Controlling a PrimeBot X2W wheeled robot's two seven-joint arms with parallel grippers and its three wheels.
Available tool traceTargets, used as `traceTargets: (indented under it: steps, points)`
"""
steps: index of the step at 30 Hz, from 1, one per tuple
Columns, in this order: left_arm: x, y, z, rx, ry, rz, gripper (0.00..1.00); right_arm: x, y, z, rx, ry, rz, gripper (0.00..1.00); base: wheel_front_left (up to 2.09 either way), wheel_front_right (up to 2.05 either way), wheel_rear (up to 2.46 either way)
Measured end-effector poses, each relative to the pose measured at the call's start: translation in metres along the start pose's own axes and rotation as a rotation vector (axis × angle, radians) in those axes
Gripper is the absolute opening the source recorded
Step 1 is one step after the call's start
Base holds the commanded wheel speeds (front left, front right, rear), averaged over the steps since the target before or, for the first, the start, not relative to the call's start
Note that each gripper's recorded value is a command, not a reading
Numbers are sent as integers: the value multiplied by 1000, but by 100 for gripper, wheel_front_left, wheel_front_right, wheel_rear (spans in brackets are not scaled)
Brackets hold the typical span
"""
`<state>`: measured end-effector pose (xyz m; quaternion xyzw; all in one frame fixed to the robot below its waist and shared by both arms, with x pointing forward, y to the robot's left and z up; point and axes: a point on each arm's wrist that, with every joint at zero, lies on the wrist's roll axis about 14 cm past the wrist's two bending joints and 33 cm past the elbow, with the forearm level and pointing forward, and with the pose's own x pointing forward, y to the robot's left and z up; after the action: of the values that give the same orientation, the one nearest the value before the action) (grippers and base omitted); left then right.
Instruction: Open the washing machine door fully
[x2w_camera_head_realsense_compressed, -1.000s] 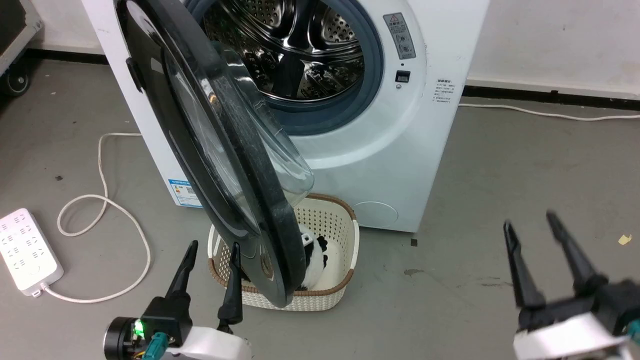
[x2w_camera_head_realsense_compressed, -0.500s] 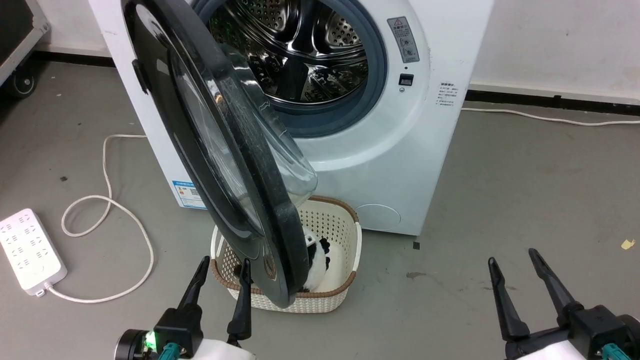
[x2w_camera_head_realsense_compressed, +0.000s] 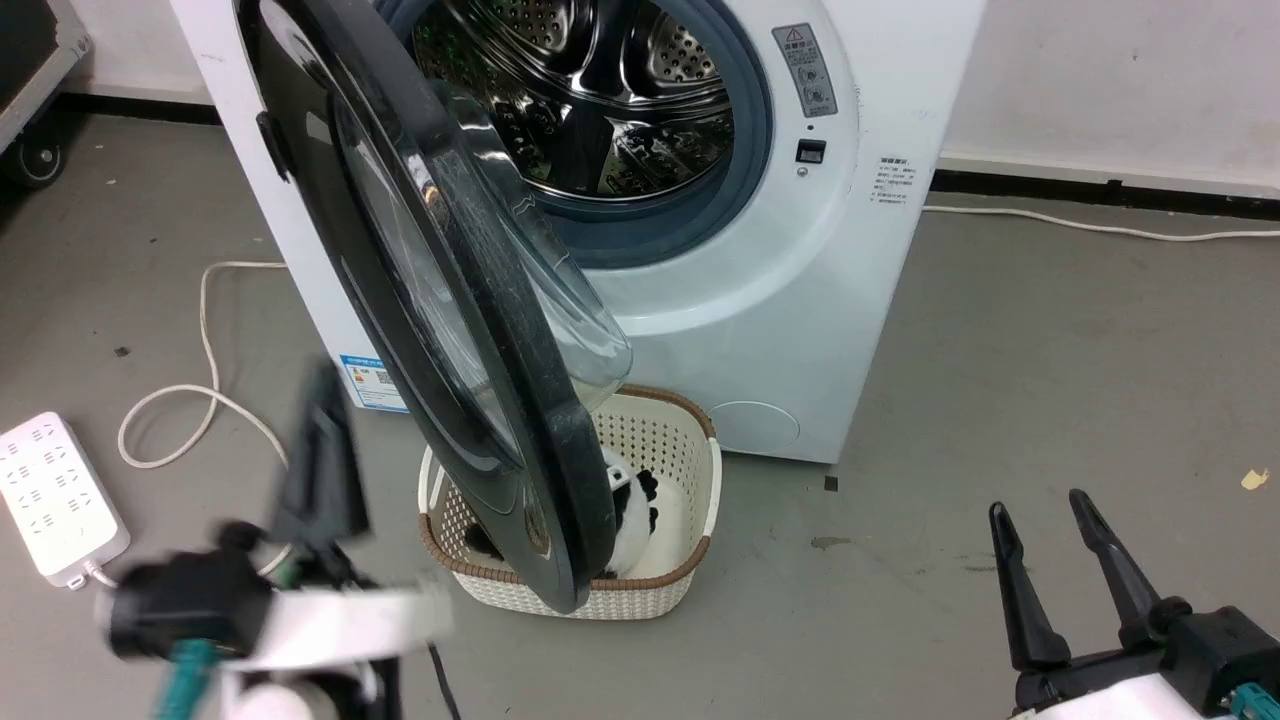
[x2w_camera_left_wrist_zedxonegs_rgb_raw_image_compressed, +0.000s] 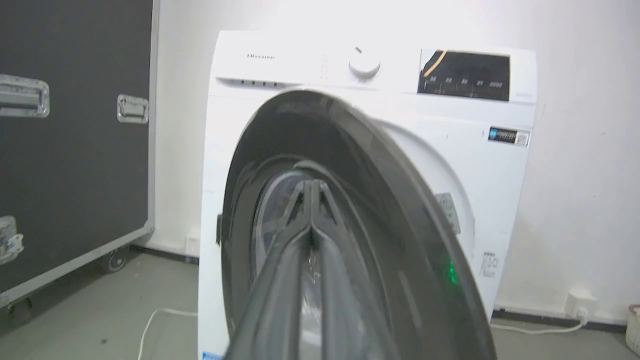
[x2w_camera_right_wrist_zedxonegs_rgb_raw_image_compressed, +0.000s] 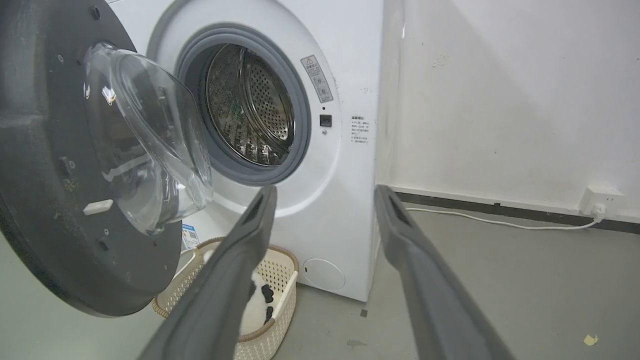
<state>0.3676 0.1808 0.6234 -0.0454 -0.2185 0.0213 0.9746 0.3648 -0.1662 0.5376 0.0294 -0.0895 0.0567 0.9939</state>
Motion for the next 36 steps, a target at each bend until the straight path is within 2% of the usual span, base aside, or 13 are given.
traceTargets:
  steps: [4,7,13,16,19,25,30,35,36]
  points:
    - [22,-1,63,-53,-210,17,0,0,-1,1,10,-5,-6,100,0,0,0]
    - [32,-15,102,-83,-340,-27,0,1,-4,4,23,-13,-15,100,0,0,0]
    - [37,-60,124,-126,-415,-173,0,-1,-10,3,41,-14,-36,100,0,0,0]
    - [33,-92,102,-174,-336,-270,0,-1,-12,1,56,-9,-45,100,0,0,0]
    - [25,-123,61,-198,-197,-356,0,-2,-14,-1,65,-2,-54,100,0,0,0]
    - [-9,-157,-28,-240,118,-434,0,0,-18,-4,79,3,-67,100,0,0,0]
    - [-29,-156,-86,-238,328,-406,0,1,-21,-8,87,13,-79,100,0,0,0]
    - [-32,-133,-117,-207,414,-315,0,2,-19,-14,92,29,-73,100,0,0,0]
    - [-26,-120,-122,-185,414,-272,0,5,-15,-16,100,34,-63,100,0,0,0]
